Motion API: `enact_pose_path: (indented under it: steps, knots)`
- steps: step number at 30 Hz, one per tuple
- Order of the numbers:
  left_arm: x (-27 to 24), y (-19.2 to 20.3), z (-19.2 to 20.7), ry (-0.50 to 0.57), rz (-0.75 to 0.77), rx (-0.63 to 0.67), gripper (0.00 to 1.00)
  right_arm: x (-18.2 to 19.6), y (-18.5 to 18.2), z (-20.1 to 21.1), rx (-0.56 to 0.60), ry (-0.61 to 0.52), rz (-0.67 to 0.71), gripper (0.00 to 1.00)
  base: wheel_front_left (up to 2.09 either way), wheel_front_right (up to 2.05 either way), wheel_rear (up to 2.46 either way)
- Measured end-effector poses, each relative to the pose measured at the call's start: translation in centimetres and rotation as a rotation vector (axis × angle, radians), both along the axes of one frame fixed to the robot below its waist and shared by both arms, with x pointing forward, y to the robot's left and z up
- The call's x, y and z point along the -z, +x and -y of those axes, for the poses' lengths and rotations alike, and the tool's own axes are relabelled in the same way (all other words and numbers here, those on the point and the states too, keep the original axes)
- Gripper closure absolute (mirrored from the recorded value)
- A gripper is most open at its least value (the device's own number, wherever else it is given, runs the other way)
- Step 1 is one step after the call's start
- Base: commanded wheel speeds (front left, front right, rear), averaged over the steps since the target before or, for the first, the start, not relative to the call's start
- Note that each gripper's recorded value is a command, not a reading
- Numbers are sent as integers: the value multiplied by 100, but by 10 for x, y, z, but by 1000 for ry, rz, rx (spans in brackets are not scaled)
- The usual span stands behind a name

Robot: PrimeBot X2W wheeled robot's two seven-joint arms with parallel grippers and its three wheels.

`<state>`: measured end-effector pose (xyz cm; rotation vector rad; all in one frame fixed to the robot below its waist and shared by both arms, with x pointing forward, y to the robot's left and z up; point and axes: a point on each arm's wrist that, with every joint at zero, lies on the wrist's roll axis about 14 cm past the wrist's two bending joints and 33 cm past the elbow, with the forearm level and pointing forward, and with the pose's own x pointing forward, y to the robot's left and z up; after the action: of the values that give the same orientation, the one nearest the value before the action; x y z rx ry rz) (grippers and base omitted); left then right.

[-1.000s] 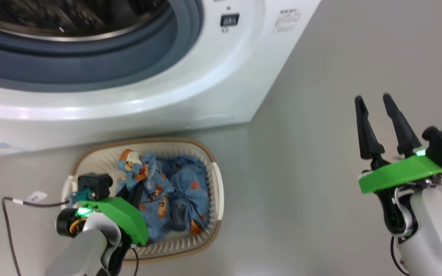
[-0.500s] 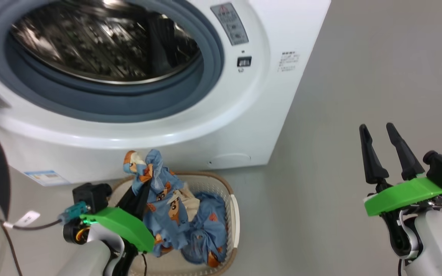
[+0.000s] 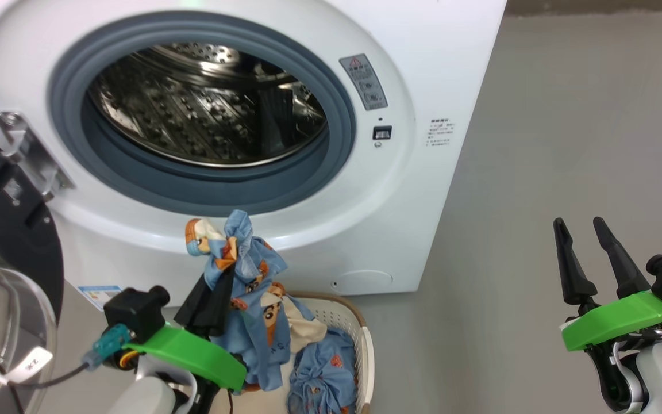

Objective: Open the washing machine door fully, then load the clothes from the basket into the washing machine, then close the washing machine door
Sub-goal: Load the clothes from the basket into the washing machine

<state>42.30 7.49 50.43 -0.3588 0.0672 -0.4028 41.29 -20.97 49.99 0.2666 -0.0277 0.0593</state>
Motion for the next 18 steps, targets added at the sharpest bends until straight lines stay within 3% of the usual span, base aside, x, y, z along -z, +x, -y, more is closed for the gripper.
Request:
enact_pose_path:
  steps: [18]
  knots:
    - [-27, 1, -9, 30, 69, -44, 100, -3, -10, 5, 2, -12, 3, 0, 0, 0, 0]
